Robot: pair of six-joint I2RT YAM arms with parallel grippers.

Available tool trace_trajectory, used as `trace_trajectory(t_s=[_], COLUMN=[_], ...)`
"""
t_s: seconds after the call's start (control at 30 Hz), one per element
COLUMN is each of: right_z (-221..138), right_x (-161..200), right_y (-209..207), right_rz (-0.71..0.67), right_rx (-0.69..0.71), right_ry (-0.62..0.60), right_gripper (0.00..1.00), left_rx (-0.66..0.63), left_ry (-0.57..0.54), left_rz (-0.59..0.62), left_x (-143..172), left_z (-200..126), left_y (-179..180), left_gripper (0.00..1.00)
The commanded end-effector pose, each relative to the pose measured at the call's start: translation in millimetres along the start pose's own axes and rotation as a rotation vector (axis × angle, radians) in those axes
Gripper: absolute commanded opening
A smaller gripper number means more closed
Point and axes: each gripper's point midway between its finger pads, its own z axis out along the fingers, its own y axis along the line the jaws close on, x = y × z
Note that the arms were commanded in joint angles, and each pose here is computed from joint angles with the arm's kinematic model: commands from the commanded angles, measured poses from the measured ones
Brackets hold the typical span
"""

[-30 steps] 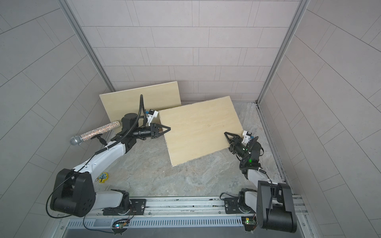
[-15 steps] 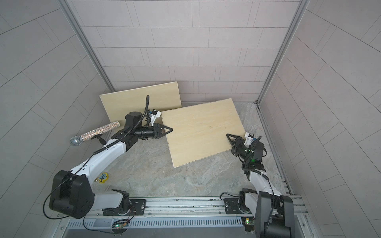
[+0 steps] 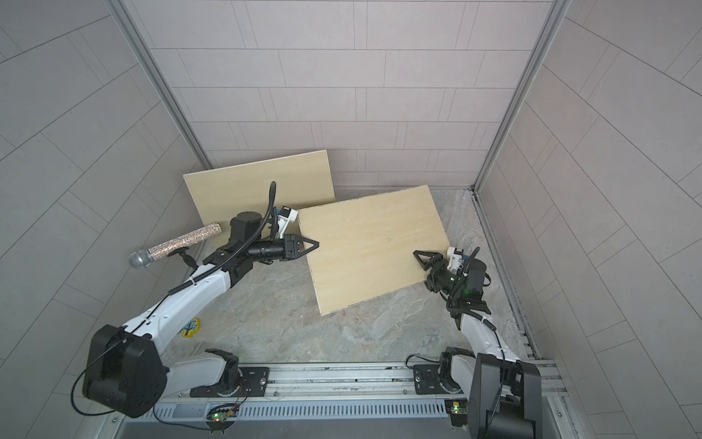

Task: Disassemble the easel
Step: Place the drawing board at the corner of the board.

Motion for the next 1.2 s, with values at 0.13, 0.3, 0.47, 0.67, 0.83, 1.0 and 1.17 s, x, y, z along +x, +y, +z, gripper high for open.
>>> trace_trajectory(t_s=[0.13, 0.3, 0.47, 0.67, 0.83, 1.0, 1.17], right_z=[3, -8, -16, -25, -28, -32, -34], right_x=[0, -11, -24, -33, -31, -29, -26], right_y=[-22, -47, -61, -62, -63, -66, -64], right_rz=[-0.013, 0.030, 0.054, 0.056, 0.047, 0.045, 0.035], right_rx=[0.149, 0.238, 0.270, 0.281, 0.299, 0.334, 0.349], right_ry=[0.012, -0.040, -0.089, -0.102, -0.090, -0.077, -0.053], right_gripper=[0.78, 0.80, 0.84, 0.88, 0.91, 0.93, 0.98], left_rx=[0.053, 0.062, 0.078, 0.098, 0.107, 0.117, 0.111], left_ry=[0.159, 0.176, 0.190, 0.213, 0.232, 0.256, 0.258], left_rz=[0.133, 0.133, 0.142, 0.161, 0.156, 0.153, 0.140], left_x=[47, 53, 53, 58, 65, 74, 75], left_z=[37, 47, 59, 75, 89, 102, 114], left_y=[-17, -21, -29, -41, -44, -46, -43], left_gripper=[0.00, 0.00, 0.00, 0.00, 0.00, 0.00, 0.00])
